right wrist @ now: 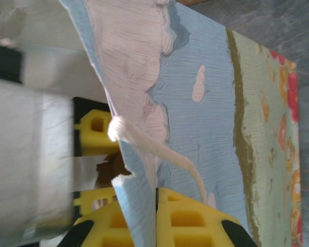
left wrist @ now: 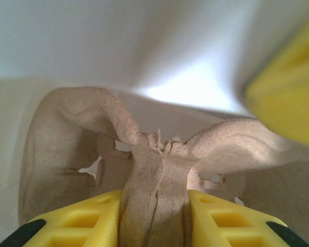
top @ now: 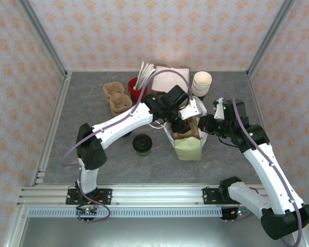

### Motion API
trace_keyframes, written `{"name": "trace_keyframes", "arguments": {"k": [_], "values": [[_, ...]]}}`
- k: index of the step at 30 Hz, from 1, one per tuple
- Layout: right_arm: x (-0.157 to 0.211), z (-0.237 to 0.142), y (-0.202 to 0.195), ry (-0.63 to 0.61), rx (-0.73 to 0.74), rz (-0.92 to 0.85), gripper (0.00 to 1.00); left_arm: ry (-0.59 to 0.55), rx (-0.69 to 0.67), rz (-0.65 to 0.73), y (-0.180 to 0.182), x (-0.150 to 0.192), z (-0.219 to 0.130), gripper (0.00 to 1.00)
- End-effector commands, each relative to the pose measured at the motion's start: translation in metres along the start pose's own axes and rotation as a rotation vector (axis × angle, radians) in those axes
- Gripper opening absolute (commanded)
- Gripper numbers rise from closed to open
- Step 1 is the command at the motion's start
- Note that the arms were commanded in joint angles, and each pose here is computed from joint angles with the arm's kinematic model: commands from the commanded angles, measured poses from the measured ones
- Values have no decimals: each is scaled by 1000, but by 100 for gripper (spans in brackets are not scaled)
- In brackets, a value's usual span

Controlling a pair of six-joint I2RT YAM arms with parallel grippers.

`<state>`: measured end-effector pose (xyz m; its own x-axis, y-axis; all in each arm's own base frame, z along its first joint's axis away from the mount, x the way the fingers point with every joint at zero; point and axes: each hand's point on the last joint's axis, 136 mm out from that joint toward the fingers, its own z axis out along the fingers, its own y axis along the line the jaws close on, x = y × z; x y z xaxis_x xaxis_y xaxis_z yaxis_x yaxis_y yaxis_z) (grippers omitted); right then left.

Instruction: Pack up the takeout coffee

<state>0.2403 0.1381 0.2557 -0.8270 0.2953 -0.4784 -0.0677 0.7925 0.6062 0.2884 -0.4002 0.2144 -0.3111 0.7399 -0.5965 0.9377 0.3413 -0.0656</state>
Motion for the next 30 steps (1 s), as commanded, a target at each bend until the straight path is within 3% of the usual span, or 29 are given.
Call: {"name": "trace_keyframes", "arguments": {"k": [1, 8, 30], "values": [[-12, 5, 23, -24, -124, 18, 0, -41, -48, -18, 3, -1, -39, 35], [-10, 19, 17, 0, -119, 46, 0, -15, -54, -36, 7, 15, -38, 35], [4, 19, -12, 4, 12, 0, 0, 88, 28, -82, 14, 33, 31, 35]]}}
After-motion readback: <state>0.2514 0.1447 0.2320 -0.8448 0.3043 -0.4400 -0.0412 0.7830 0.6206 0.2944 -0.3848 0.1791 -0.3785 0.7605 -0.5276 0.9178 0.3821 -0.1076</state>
